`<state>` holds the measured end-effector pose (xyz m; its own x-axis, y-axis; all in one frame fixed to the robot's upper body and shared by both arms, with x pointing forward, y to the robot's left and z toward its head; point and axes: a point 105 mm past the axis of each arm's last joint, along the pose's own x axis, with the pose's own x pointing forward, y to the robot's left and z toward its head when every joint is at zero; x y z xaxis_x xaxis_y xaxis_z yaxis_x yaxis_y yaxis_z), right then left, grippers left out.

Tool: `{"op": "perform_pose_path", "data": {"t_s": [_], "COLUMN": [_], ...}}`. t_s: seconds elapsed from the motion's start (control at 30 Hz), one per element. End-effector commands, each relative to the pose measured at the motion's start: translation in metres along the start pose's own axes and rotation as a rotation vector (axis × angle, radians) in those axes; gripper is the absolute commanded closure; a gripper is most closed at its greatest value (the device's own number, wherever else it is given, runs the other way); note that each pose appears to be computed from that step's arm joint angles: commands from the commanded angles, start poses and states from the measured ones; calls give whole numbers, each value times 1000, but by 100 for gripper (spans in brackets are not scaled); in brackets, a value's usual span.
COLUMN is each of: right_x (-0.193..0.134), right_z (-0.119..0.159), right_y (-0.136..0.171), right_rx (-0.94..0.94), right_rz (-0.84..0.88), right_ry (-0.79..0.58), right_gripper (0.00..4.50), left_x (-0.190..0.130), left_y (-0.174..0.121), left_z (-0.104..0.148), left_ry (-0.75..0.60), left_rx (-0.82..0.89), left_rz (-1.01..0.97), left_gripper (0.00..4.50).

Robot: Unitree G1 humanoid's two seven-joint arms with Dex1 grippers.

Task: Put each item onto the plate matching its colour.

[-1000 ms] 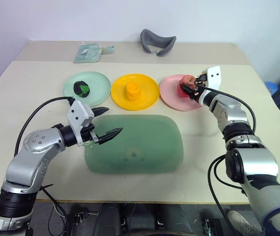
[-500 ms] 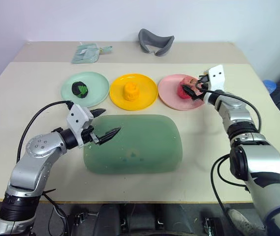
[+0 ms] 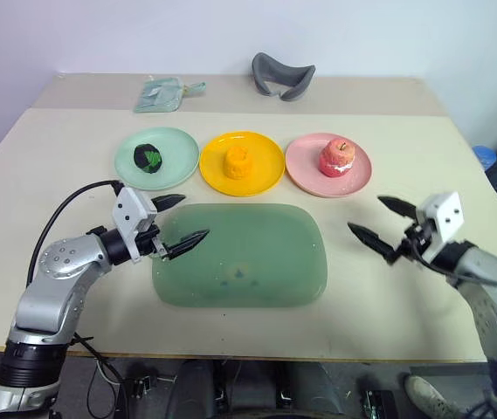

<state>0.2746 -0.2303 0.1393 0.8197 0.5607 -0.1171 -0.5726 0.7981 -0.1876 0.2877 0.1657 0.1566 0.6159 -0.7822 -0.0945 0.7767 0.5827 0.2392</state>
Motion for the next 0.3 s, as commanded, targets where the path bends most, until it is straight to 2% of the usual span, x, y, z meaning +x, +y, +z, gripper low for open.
{"op": "perform_pose_path", "data": {"t_s": [0.03,0.3], "right_x": [-20,-33], "right_z": [19,15], "right_y": [6,10], "right_rx": [-16,4], "right_rz": [-7,-43], "right_ry": [-51,-43], "right_gripper": [4,4], "left_x": [-13,-25], "left_y": [-5,-17], "left_z": [16,7], "left_ry": [-28,24], "left_rx": [-6,-48], "left_rz": [-23,-44], "left_gripper": [0,0]}}
